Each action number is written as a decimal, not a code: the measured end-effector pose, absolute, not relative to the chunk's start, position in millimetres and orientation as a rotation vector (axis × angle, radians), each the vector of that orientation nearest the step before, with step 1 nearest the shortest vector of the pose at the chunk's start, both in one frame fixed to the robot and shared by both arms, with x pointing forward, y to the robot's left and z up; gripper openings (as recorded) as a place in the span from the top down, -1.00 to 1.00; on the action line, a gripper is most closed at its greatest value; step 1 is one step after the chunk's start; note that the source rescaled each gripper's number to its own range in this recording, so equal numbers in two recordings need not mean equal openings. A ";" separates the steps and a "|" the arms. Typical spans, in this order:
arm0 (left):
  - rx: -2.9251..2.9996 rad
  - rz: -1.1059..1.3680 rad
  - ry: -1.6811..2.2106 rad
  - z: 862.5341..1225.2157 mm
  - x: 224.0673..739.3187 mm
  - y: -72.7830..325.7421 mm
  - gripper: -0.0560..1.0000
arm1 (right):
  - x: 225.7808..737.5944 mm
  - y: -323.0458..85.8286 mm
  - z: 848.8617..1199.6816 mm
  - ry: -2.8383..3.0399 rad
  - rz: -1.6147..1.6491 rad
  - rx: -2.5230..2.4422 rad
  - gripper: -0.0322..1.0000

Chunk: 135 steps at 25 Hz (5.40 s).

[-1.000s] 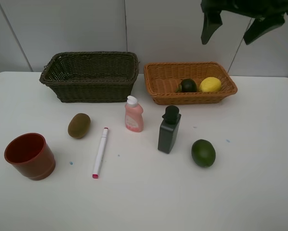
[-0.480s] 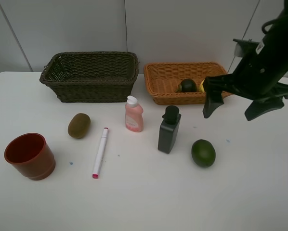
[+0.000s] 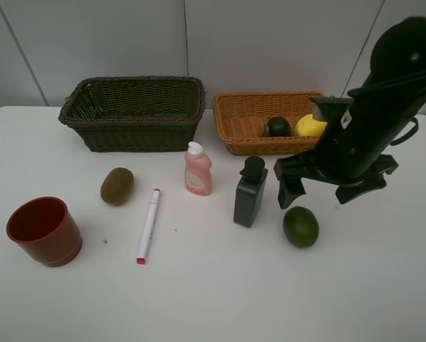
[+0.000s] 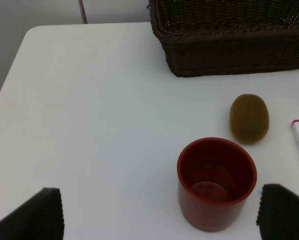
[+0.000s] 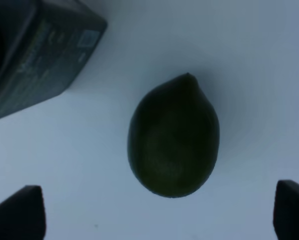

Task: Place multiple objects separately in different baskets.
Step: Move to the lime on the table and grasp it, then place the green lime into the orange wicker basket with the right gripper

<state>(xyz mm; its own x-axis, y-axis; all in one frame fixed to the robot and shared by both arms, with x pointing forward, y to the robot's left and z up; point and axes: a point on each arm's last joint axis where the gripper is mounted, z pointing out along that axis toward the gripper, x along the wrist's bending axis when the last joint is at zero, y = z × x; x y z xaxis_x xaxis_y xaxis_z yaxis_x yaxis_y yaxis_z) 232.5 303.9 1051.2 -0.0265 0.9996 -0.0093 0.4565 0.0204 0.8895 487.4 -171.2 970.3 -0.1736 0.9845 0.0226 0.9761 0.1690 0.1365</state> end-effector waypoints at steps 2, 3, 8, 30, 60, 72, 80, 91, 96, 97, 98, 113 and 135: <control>1.526 0.952 1.576 1051.2 232.5 303.9 -1.00 | 489.7 -170.1 959.1 2.360 0.131 1.980 -0.97; 1.526 0.952 1.576 1051.2 232.5 303.9 -1.00 | 490.9 -169.6 954.0 2.365 0.110 1.982 -0.95; 1.526 0.952 1.576 1051.2 232.5 303.9 -1.00 | 493.1 -161.5 939.5 2.394 0.086 1.958 -0.95; 1.526 0.952 1.576 1051.2 232.5 303.9 -1.00 | 500.3 -156.8 902.7 2.417 -0.001 1.975 -0.94; 1.526 0.952 1.576 1051.2 232.5 303.9 -1.00 | 497.3 -159.6 970.8 2.392 0.073 1.955 0.19; 1.526 0.952 1.576 1051.2 232.5 303.9 -1.00 | 513.5 -169.1 1098.9 2.215 0.281 1.781 0.19; 1.526 0.952 1.576 1051.2 232.5 303.9 -1.00 | 560.7 -171.9 1120.6 2.106 0.370 1.797 0.19; 1.526 0.952 1.576 1051.2 232.5 303.9 -1.00 | 649.2 -155.7 1090.5 2.082 0.446 1.724 0.19; 1.526 0.952 1.576 1051.2 232.5 303.9 -1.00 | 682.5 -139.6 1058.2 2.112 0.475 1.711 0.19; 1.526 0.952 1.576 1051.2 232.5 303.9 -1.00 | 688.0 -136.4 1050.2 2.120 0.479 1.720 0.19; 1.526 0.952 1.576 1051.2 232.5 303.9 -1.00 | 692.3 -133.2 1044.0 2.127 0.492 1.730 0.19; 1.526 0.952 1.576 1051.2 232.5 303.9 -1.00 | 711.3 -116.8 948.7 2.271 0.374 1.847 0.19; 1.526 0.952 1.576 1051.2 232.5 303.9 -1.00 | 712.5 -116.5 949.9 2.283 0.385 1.811 -0.95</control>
<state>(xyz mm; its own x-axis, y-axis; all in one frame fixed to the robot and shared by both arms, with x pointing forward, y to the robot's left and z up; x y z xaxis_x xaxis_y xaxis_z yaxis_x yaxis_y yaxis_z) 232.5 303.9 1051.2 -0.0265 0.9996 -0.0093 0.4565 0.0204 0.8895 712.5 -116.5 949.9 -0.2282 0.9736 0.0041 0.9211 0.2145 0.3250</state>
